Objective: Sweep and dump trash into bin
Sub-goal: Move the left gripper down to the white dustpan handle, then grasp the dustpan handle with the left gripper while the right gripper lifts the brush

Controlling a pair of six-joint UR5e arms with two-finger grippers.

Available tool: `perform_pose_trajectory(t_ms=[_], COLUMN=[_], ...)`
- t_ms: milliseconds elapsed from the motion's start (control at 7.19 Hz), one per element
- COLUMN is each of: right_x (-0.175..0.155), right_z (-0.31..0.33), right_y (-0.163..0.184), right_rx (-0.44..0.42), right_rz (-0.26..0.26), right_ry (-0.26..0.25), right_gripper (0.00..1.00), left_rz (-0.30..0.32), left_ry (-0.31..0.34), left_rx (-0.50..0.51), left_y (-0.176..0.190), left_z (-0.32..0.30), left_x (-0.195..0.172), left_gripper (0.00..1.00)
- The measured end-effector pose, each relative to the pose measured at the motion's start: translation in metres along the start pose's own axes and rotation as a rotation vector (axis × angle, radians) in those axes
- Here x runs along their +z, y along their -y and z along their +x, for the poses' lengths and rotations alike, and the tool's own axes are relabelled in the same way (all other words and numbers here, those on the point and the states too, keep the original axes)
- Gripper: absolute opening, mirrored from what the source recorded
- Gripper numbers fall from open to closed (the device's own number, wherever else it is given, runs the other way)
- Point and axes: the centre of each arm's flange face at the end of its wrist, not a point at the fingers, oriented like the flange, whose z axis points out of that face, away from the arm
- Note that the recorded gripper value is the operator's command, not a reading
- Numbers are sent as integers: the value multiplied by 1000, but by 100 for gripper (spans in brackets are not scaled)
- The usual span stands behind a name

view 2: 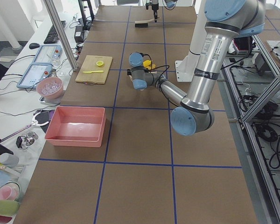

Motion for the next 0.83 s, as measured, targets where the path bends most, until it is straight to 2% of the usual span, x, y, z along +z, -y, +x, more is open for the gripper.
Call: perform_pose_trajectory(t_ms=[417, 556, 835], right_x=[-9, -15, -25], right_z=[-13, -24, -70], right_y=[5, 10, 33], right_rx=[-61, -66, -94], right_rz=[8, 9, 16], right_ry=[21, 20, 8], right_gripper=[0, 0, 0], left_rz=[153, 166, 138], left_ry=[-23, -24, -19], left_rx=[7, 5, -25], left_y=[-20, -24, -38], left_z=[12, 12, 7], left_x=[11, 12, 20], left_gripper=[98, 98, 98])
